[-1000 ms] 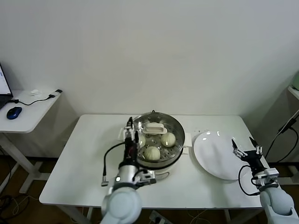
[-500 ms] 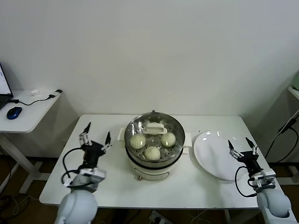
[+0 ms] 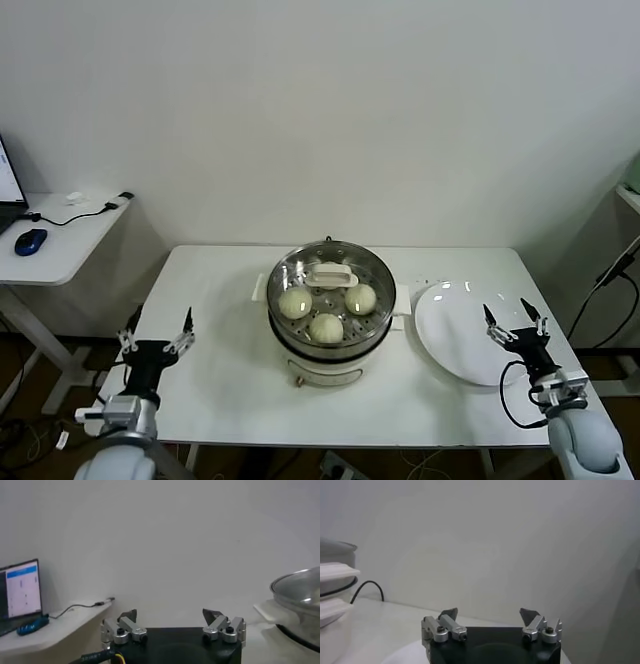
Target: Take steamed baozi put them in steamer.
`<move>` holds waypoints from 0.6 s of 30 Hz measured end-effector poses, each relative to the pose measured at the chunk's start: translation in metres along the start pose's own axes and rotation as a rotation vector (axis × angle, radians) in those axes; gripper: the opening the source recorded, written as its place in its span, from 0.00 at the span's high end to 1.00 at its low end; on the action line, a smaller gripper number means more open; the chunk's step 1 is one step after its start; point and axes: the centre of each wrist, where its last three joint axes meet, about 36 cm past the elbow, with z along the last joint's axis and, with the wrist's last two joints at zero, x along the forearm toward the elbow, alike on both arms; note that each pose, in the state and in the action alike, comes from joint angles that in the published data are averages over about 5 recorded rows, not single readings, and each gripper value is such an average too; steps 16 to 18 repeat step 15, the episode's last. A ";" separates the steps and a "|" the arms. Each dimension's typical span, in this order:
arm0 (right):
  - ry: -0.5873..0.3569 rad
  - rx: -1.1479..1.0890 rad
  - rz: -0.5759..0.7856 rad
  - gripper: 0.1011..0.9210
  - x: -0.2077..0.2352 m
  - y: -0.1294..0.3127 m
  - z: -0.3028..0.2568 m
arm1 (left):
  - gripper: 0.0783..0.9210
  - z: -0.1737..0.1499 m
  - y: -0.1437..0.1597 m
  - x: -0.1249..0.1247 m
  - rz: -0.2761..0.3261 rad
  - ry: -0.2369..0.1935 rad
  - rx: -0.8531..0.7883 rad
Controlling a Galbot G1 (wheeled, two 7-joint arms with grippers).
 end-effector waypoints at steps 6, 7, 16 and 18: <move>0.009 -0.014 -0.001 0.12 0.006 -0.001 0.003 | 0.12 0.012 0.009 0.011 0.006 -0.004 0.055; 0.010 -0.016 -0.002 0.12 0.007 -0.001 0.004 | 0.12 0.013 0.010 0.012 0.006 -0.005 0.061; 0.013 -0.027 -0.003 0.12 0.009 -0.002 0.005 | 0.12 0.016 0.014 0.016 0.007 -0.014 0.093; 0.013 -0.027 -0.003 0.12 0.009 -0.002 0.005 | 0.12 0.016 0.014 0.016 0.007 -0.014 0.093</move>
